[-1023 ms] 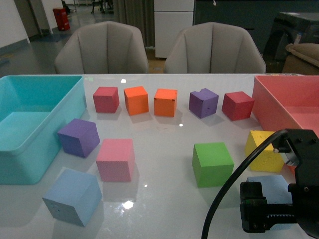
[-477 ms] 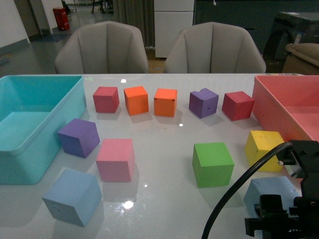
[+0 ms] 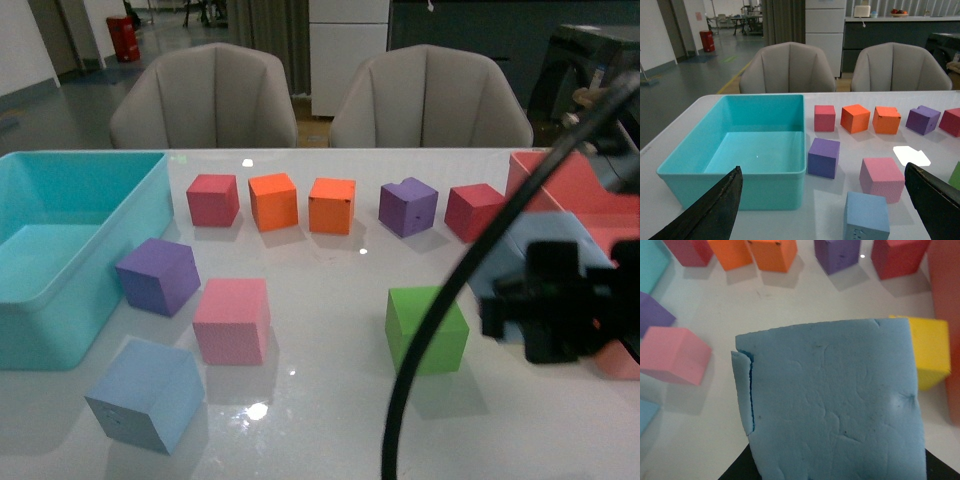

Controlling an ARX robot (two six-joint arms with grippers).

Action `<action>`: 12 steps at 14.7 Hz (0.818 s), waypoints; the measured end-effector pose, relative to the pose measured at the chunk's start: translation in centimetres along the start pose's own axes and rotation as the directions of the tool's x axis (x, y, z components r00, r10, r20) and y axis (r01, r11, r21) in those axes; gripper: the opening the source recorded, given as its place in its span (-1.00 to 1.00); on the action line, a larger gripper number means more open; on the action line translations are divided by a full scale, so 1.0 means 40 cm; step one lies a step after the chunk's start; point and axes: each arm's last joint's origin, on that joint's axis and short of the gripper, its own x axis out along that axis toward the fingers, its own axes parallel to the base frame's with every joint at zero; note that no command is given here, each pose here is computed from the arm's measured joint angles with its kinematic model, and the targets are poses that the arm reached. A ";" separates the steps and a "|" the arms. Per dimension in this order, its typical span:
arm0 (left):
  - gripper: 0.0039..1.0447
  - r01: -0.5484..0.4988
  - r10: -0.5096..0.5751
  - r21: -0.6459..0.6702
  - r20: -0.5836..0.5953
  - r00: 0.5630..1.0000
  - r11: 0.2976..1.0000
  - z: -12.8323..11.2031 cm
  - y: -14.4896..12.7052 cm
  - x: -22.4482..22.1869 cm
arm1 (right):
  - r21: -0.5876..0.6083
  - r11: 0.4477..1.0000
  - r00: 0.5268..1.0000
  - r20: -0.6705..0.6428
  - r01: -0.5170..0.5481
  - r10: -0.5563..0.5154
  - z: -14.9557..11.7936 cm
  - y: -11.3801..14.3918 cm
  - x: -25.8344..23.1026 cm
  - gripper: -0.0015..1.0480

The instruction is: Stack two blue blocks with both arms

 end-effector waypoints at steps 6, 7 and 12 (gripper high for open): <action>0.88 0.000 0.000 0.000 0.000 1.000 1.000 0.000 0.000 0.000 | -0.005 1.000 0.996 -0.090 0.005 -0.005 0.129 0.109 0.243 -0.19; 0.88 0.000 0.000 0.000 0.000 1.000 1.000 0.000 0.000 0.000 | -0.011 1.000 0.994 -0.105 0.006 -0.007 0.139 0.124 0.282 -0.19; 0.88 0.000 0.000 0.000 0.000 1.000 1.000 0.000 0.000 0.000 | -0.027 0.999 0.980 -0.195 0.022 -0.027 0.138 0.169 0.451 -0.19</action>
